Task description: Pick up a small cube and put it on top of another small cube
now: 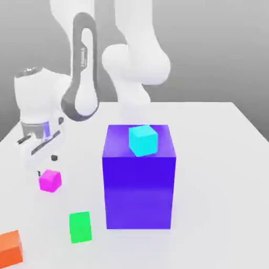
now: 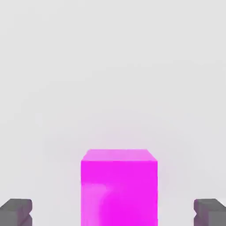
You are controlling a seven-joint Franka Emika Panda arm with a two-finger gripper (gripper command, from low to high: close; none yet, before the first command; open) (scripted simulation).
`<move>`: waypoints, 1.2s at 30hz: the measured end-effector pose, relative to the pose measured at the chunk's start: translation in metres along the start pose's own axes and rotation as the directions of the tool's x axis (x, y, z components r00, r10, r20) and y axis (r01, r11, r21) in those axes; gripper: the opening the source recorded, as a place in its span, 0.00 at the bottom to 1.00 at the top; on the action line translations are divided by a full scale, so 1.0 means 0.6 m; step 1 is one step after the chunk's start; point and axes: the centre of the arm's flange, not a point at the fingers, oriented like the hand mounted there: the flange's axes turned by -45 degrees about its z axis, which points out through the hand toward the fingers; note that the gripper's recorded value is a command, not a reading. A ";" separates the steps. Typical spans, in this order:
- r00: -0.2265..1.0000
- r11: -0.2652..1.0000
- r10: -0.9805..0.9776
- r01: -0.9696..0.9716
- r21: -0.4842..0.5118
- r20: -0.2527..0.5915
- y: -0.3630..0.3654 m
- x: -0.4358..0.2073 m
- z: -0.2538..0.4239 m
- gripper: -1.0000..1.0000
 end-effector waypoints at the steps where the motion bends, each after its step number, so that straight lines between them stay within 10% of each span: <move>1: 1.000 1.000 0.000 0.000 0.000 0.000 0.001 0.000 0.014 0.50; 3: 1.000 1.000 0.000 0.000 -0.001 0.001 0.004 -0.001 0.041 0.50; 4: 1.000 1.000 -0.001 0.001 -0.002 0.002 0.005 -0.002 0.049 0.00; 36: 1.000 1.000 0.017 -0.017 0.011 -0.004 -0.150 -0.148 -0.113 0.00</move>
